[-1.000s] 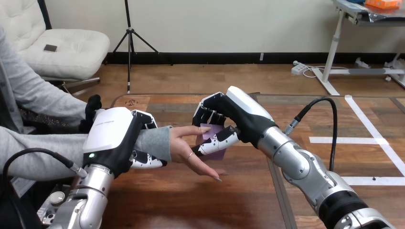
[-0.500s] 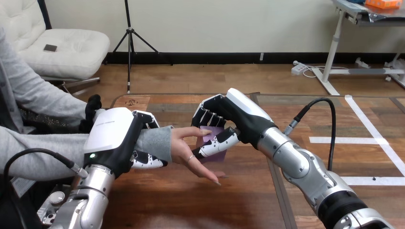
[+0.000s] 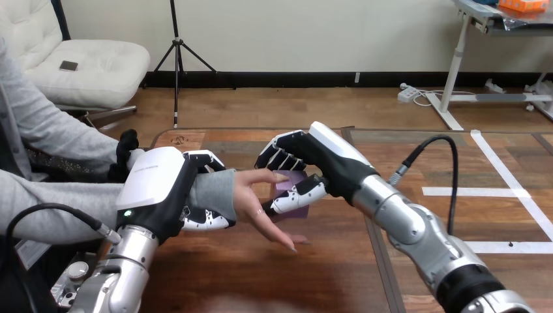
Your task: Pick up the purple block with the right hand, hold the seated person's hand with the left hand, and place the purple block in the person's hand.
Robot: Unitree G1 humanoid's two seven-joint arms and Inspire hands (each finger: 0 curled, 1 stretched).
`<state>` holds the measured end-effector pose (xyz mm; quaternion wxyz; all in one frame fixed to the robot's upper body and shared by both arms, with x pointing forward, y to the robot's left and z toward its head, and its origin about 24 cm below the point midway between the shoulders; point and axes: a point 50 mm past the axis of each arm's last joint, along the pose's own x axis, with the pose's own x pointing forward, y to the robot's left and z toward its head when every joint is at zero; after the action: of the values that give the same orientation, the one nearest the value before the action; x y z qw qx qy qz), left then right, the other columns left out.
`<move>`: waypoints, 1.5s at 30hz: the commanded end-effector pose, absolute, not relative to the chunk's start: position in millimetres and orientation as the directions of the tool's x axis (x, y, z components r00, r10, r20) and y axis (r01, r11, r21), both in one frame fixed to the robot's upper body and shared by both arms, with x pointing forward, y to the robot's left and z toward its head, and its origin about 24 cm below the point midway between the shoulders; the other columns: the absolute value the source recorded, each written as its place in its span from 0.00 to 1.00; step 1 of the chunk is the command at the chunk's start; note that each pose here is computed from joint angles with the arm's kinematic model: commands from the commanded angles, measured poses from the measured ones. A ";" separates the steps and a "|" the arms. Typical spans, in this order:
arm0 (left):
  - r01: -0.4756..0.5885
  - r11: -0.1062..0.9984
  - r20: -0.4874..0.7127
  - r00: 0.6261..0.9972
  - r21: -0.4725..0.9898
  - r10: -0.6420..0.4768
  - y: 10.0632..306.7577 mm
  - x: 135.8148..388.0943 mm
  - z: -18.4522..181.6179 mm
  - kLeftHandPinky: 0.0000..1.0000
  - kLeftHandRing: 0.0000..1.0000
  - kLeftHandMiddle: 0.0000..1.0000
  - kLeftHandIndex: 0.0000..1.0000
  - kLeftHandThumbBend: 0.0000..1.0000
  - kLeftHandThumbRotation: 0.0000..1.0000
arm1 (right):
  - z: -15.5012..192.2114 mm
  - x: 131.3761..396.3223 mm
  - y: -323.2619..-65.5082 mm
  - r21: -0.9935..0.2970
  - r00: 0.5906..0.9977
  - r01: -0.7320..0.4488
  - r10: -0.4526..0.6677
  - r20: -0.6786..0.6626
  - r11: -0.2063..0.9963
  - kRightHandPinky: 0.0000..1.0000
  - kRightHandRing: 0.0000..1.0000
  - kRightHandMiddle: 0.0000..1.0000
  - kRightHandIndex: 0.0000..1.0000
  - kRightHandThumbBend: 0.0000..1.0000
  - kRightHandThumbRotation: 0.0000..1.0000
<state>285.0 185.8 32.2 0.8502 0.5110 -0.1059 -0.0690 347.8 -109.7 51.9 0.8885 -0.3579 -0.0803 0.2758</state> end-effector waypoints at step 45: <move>0.126 0.554 0.095 0.931 0.823 -0.352 198.3 260.5 64.9 0.60 0.70 0.73 0.69 0.79 0.23 | 56.9 332.5 -167.2 -0.550 0.878 -0.379 0.477 0.039 0.744 0.68 0.74 0.75 0.78 0.94 0.74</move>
<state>262.2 197.5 53.3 0.8745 0.4552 -0.1027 -0.1325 324.6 -156.8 29.9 0.9271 -0.2742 -0.0369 0.2530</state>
